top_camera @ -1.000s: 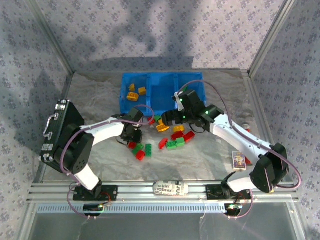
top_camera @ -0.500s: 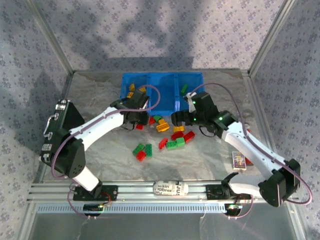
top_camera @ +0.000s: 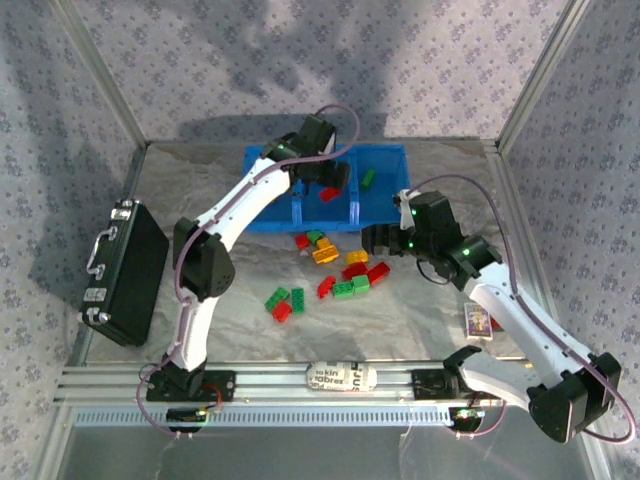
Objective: Sort the legos into containers by color
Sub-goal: Place the lego in the container, then pick up the lego from the bottom-center of the table.
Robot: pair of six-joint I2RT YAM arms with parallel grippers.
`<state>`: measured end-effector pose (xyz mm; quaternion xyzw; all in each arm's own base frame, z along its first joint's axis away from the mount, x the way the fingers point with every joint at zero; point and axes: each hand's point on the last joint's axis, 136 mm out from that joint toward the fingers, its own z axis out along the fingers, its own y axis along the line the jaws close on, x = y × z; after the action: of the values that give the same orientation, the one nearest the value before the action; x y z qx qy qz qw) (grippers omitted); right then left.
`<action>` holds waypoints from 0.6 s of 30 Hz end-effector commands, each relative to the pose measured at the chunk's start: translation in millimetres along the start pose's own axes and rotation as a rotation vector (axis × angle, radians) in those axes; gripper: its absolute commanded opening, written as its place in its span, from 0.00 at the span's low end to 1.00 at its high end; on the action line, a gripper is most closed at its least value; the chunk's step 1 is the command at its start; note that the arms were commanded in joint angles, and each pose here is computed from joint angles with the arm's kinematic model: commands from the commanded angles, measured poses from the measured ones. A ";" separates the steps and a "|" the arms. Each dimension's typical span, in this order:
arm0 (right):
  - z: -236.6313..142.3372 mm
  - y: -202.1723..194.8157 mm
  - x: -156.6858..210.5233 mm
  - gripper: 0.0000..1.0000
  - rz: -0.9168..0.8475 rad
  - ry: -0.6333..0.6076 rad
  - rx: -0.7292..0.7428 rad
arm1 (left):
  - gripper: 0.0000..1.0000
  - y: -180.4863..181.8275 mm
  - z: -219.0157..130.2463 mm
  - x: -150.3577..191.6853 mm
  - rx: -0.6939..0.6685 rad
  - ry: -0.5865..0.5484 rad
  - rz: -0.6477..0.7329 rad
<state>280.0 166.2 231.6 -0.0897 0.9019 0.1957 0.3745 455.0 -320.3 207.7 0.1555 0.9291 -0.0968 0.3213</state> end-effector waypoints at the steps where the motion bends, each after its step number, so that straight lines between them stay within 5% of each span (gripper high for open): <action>1: -0.7 -10.4 17.6 0.98 0.029 0.037 0.019 | 0.93 -1.3 -43.7 11.9 0.018 -0.031 0.030; 18: 30.0 8.2 43.3 0.94 -0.004 0.170 -0.034 | 0.90 51.2 -88.6 165.9 -0.003 0.029 -0.124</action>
<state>268.6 174.3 180.6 -0.1040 0.9272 0.1916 0.3045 306.9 -215.9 167.5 0.1241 0.9433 -0.0987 0.2916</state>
